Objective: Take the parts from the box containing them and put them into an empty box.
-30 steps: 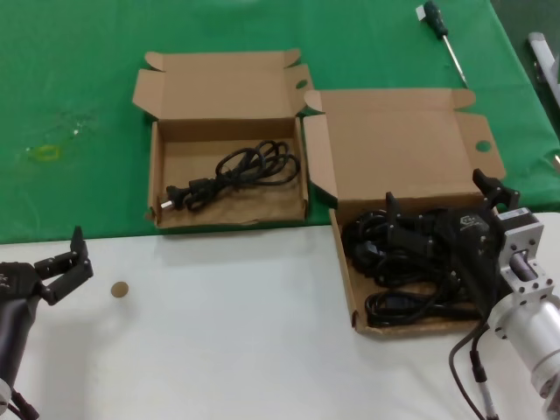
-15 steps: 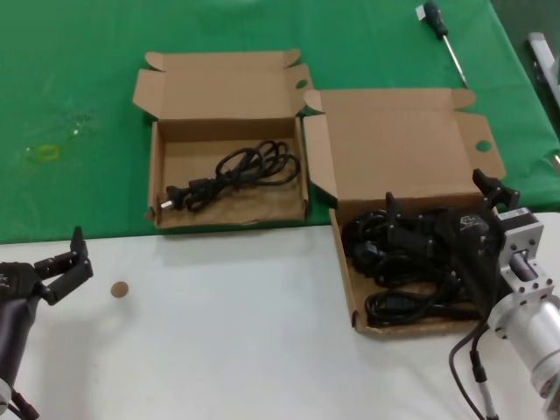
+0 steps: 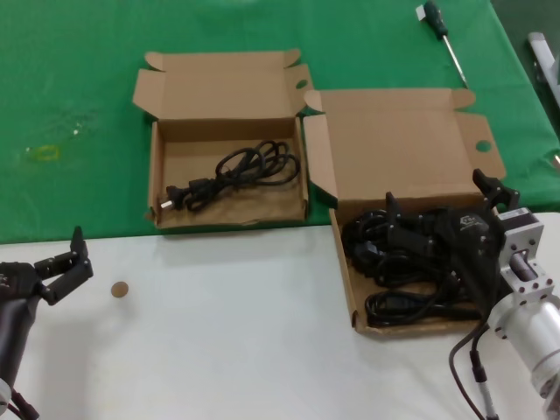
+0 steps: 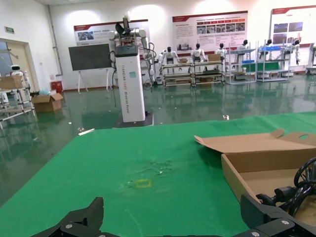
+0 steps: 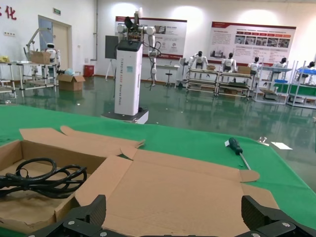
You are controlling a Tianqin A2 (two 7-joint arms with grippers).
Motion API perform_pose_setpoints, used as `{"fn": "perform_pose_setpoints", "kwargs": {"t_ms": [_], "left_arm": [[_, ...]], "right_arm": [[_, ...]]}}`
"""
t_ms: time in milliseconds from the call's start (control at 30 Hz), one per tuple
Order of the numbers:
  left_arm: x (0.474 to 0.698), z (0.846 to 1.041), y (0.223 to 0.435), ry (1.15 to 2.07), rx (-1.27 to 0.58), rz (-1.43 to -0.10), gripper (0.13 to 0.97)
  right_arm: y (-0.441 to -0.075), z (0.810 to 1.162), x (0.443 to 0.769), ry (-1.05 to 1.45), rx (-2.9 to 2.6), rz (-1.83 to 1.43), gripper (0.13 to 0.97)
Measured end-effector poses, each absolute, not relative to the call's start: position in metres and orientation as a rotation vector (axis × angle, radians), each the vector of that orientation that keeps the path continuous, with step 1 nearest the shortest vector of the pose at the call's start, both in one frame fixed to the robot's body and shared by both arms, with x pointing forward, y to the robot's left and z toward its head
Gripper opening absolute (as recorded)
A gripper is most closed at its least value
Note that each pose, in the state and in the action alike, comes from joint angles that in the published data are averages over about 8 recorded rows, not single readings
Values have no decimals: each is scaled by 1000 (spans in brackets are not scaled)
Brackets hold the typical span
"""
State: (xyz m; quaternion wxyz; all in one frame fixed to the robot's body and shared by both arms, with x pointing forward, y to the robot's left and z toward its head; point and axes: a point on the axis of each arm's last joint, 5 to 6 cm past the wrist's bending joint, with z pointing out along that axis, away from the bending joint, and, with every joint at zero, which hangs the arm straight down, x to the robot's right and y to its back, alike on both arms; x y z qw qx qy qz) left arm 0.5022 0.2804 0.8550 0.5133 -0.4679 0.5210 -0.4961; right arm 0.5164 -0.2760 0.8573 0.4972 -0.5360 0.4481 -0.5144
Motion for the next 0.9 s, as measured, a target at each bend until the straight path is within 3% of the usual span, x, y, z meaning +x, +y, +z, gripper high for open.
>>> {"fn": "perform_pose_setpoints", "kwargs": {"t_ms": [900], "left_arm": [[502,855,280,1253,-1125,-1193,966]], "right_arm": [[-276,857,516,1085,-1298,-1246,966]]}}
